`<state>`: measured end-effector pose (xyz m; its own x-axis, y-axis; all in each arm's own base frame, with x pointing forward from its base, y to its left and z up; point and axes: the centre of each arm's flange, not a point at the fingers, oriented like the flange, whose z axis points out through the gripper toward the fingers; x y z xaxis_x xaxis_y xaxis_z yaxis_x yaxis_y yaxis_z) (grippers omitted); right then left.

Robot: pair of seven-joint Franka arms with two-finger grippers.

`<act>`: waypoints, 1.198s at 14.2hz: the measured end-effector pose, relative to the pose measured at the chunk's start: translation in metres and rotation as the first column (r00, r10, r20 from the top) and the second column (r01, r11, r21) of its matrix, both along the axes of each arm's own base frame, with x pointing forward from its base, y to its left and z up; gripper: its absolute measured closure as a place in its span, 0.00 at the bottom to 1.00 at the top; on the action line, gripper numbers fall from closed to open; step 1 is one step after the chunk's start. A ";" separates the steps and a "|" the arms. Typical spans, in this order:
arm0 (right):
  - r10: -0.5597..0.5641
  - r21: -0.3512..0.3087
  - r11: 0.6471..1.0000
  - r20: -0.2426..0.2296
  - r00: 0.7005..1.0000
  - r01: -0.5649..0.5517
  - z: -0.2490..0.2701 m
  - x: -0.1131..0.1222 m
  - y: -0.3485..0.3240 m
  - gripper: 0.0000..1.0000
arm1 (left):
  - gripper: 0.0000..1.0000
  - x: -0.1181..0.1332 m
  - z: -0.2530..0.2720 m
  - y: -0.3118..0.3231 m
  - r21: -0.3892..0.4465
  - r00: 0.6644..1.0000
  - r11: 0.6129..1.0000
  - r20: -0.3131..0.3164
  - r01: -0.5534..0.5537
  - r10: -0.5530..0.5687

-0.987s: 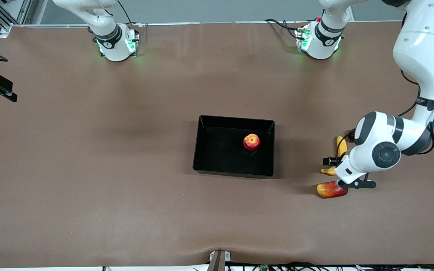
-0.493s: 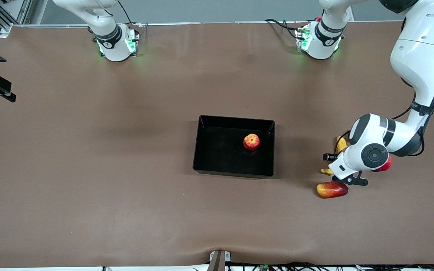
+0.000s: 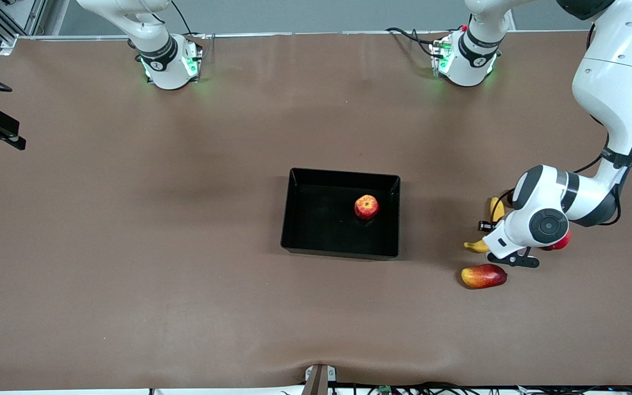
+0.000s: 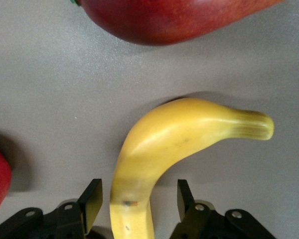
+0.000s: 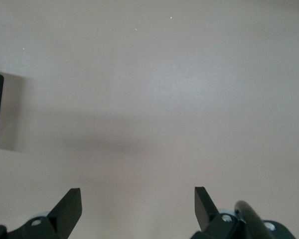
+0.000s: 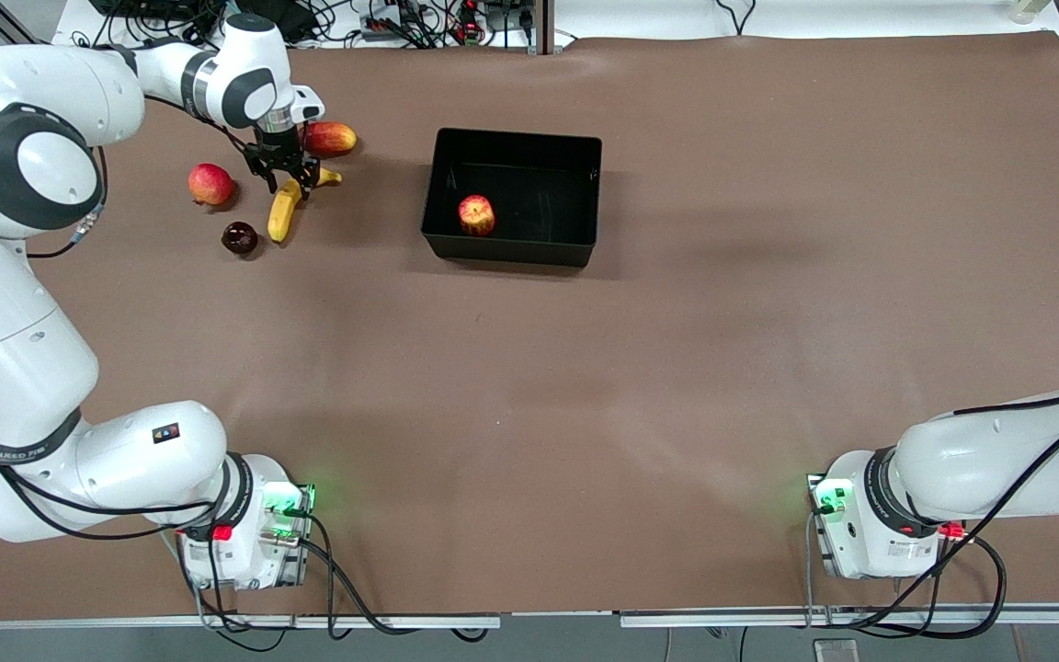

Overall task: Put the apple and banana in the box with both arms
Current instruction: 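Grasp the banana with the left gripper and lift it, then carry the banana into the tray and open the left gripper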

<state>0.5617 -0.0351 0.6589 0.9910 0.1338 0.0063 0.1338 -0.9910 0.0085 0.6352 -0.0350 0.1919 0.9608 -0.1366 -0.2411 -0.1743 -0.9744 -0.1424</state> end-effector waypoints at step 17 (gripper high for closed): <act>0.005 0.000 1.000 -0.008 1.000 -0.005 -0.004 0.002 0.003 0.00 | 0.67 -0.022 0.248 -0.163 -0.163 0.975 0.962 0.006 -0.219 0.223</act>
